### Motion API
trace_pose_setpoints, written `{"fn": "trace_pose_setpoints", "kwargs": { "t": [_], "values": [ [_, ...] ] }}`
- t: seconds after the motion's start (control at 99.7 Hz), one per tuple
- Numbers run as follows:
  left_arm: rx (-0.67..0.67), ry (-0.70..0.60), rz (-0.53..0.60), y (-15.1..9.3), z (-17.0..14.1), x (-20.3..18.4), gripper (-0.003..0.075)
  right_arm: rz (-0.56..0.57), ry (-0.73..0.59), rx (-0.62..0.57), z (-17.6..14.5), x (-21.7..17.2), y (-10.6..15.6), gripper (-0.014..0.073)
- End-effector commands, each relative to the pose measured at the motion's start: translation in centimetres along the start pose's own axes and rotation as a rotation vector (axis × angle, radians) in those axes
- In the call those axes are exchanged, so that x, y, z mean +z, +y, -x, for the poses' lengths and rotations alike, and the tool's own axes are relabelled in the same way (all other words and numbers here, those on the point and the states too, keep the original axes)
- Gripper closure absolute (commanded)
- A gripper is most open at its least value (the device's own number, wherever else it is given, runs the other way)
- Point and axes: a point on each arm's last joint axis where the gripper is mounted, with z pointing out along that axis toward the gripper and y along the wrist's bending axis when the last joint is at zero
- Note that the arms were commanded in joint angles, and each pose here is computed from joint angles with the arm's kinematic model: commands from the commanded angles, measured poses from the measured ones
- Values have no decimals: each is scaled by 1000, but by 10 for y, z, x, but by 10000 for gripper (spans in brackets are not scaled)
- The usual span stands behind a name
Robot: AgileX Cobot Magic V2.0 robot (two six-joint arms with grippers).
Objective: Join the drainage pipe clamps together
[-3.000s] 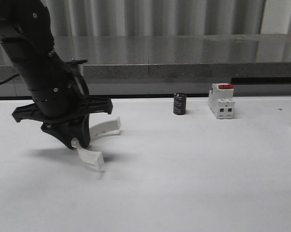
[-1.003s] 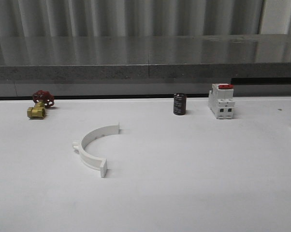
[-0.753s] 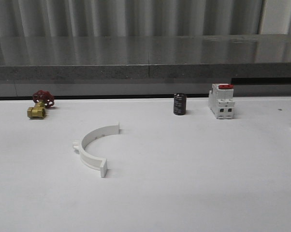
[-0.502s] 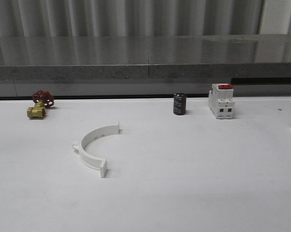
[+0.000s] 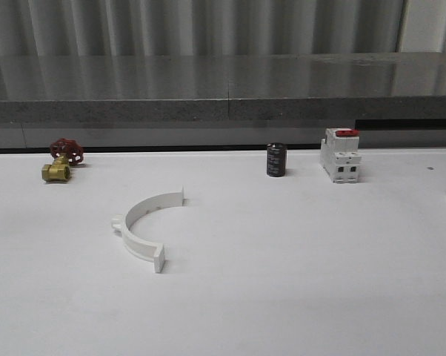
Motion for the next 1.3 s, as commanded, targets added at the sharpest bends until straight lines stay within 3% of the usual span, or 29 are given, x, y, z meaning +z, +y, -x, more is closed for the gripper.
{"fn": "trace_pose_setpoints", "kwargs": {
  "t": [0.0,0.361,0.743,0.863,1.104,1.174,1.294],
  "values": [
    [-2,-92,-14,-2,13,-5,741,-6,40,5,32,1,4,662],
    [-2,-92,-14,-2,13,-5,741,-61,466,11,81,54,10,662],
    [-2,-89,-13,-2,13,-4,741,-89,695,16,71,89,9,652],
    [-2,-89,-13,-2,13,-4,741,-96,744,15,68,86,9,526],
    [-2,-89,-13,-2,13,-4,741,-97,754,15,67,85,9,110],
    [-2,-89,-13,-2,13,-4,741,-92,739,23,70,86,10,57],
    [-2,-89,-13,-2,13,-4,741,-86,732,36,76,92,11,53]
  ]
}}
